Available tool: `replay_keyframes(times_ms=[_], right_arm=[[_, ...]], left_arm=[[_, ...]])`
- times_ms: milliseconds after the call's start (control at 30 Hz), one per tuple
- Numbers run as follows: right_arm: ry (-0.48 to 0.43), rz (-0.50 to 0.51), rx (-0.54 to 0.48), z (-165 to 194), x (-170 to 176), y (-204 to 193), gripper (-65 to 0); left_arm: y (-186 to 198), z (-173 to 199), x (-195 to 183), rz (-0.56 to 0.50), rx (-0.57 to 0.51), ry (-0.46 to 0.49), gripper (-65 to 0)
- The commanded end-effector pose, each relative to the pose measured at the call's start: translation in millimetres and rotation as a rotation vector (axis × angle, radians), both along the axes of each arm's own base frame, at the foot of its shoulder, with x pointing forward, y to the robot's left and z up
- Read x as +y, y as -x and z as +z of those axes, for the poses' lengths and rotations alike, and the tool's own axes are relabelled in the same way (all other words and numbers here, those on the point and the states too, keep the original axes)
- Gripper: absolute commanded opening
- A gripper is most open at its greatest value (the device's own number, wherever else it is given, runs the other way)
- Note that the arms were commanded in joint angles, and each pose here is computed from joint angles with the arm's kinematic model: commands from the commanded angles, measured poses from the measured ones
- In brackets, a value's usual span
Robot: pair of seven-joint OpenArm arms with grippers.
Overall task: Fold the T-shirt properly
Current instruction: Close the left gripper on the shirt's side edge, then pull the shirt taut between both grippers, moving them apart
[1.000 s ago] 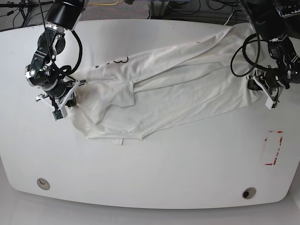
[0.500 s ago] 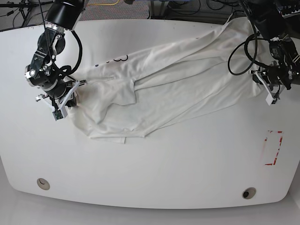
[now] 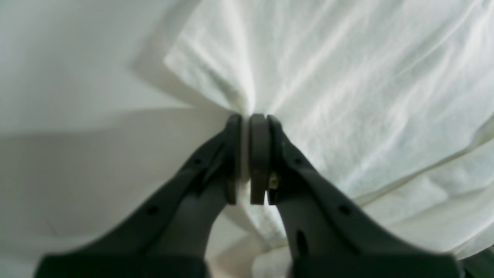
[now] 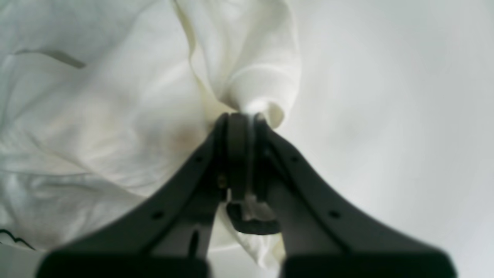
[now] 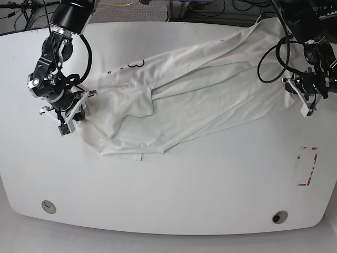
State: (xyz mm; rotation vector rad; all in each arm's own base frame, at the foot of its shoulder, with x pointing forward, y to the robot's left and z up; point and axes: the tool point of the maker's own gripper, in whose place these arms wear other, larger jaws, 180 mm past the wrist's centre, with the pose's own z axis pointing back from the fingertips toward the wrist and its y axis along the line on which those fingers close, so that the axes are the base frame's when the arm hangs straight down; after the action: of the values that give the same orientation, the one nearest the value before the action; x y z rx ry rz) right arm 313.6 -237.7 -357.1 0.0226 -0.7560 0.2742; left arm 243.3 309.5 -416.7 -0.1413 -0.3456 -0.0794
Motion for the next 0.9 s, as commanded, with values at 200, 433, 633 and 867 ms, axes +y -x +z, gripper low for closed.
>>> replay_keyframes(times_ms=[200, 433, 633, 867], right_arm=[[0.015, 0.007, -0.067, 18.9, -3.2, -10.1, -64.9], [0.025, 0.01, -0.09, 26.2, -3.1, -12.2, -64.8], [0.031, 0.013, -0.097, 29.9, -2.7, -12.7, -64.7], [0.044, 0.014, -0.105, 34.9, -4.6, -14.3, -64.5]], left_arm=[[4.2, 23.5, 21.6, -0.02, -0.036, -0.103, -62.3], [-8.3, 66.8, 17.9, -0.092, -0.15, -0.214, -62.6], [-11.5, 73.8, 15.3, -0.106, -0.17, -0.229, -63.1], [-21.1, 80.7, 12.8, -0.107, -0.193, -0.233, -63.6]])
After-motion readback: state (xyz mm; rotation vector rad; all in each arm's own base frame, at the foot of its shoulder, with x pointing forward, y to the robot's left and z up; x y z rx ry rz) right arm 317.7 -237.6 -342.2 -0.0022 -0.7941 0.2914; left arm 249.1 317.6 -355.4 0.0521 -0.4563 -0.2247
